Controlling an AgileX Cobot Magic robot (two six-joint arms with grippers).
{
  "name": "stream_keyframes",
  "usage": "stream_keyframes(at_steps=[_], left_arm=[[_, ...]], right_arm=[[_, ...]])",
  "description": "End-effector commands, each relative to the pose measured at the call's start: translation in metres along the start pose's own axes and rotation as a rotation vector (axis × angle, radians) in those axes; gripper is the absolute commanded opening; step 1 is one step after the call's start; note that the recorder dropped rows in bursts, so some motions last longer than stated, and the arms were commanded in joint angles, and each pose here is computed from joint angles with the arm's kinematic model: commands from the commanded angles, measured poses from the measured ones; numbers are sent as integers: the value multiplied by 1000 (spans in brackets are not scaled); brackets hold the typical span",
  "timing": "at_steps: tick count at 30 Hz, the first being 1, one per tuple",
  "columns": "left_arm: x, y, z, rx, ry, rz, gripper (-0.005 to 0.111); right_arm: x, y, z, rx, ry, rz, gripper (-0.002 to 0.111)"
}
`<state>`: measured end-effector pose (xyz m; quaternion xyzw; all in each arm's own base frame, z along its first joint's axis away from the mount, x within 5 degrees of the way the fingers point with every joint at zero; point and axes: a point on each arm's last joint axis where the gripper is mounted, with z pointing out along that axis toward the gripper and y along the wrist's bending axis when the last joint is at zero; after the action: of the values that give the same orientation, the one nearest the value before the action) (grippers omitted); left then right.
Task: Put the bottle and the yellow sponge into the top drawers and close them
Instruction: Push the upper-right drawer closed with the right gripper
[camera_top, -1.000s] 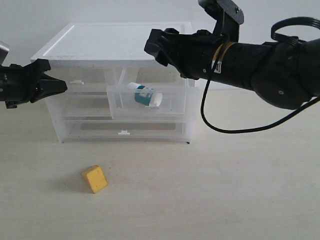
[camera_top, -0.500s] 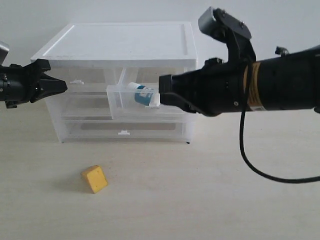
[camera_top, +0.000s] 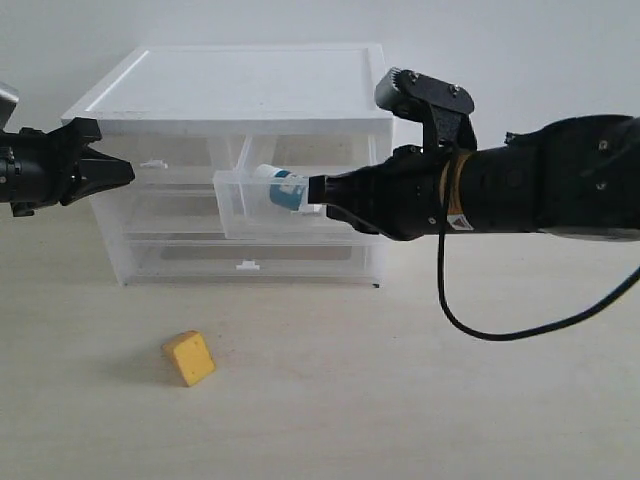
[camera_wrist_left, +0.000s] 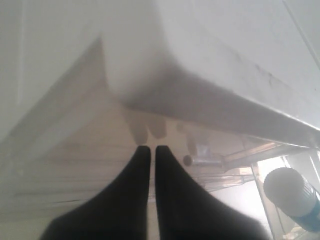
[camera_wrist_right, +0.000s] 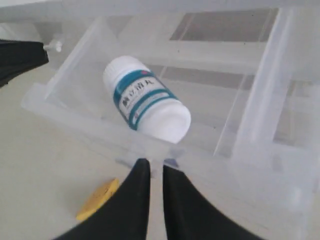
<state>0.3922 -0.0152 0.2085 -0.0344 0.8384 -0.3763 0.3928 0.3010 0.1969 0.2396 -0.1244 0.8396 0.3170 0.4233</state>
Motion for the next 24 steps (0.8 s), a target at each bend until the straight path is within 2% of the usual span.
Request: stream_keyframes(at_steps=[1, 12, 18, 24], left_arm=[[-6, -1, 1, -5, -40, -12, 4], [-6, -1, 1, -4, -40, -14, 4], [-7, -1, 1, -8, -41, -14, 4], [-7, -1, 1, -10, -41, -12, 4]], right_arm=[[-16, -1, 16, 26, -34, 2, 9], [-43, -12, 60, 100, -79, -1, 9], [-59, -12, 59, 158, -117, -8, 9], [-50, -11, 58, 146, -91, -40, 9]])
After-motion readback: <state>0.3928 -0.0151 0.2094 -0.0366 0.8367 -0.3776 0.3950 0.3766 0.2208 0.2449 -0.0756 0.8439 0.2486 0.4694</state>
